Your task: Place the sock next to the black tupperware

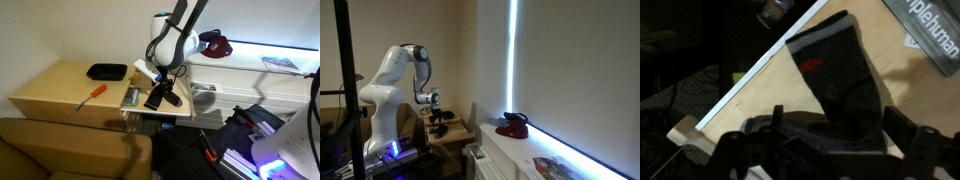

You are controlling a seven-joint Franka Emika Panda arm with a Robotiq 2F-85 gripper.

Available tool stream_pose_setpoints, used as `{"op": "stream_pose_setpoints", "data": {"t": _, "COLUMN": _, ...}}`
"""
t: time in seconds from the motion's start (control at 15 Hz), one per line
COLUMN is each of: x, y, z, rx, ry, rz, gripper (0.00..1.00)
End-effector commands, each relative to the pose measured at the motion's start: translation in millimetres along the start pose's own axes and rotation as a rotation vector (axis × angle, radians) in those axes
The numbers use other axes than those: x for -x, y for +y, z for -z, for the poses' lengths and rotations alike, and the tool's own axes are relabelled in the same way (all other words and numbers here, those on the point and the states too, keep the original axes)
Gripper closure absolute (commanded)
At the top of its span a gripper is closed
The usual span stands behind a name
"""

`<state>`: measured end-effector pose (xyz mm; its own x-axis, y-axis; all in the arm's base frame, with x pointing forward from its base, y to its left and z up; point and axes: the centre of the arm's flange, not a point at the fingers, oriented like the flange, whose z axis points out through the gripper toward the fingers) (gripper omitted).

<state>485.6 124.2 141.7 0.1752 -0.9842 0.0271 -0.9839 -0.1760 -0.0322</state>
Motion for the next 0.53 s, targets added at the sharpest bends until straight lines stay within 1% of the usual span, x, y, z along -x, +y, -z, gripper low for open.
{"op": "stream_pose_setpoints", "data": {"t": 0.0, "x": -4, "y": -17, "z": -20, "rx": -0.062, "ry": 0.074, "rz": -0.146, "gripper": 0.00}}
{"op": "stream_pose_setpoints", "data": {"t": 0.13, "x": -18, "y": -23, "z": -37, "rx": -0.051, "ry": 0.153, "rz": -0.209, "gripper": 0.00}}
{"op": "stream_pose_setpoints", "data": {"t": 0.2, "x": -23, "y": -25, "z": -46, "rx": -0.028, "ry": 0.179, "rz": -0.243, "gripper": 0.00}}
{"op": "stream_pose_setpoints", "data": {"t": 0.27, "x": -29, "y": -25, "z": -58, "rx": 0.022, "ry": 0.175, "rz": -0.273, "gripper": 0.00}}
{"op": "stream_pose_setpoints", "data": {"t": 0.33, "x": -28, "y": -16, "z": -30, "rx": -0.027, "ry": 0.153, "rz": -0.228, "gripper": 0.00}}
{"op": "stream_pose_setpoints", "data": {"t": 0.47, "x": -29, "y": -15, "z": -42, "rx": -0.013, "ry": 0.163, "rz": -0.229, "gripper": 0.00}}
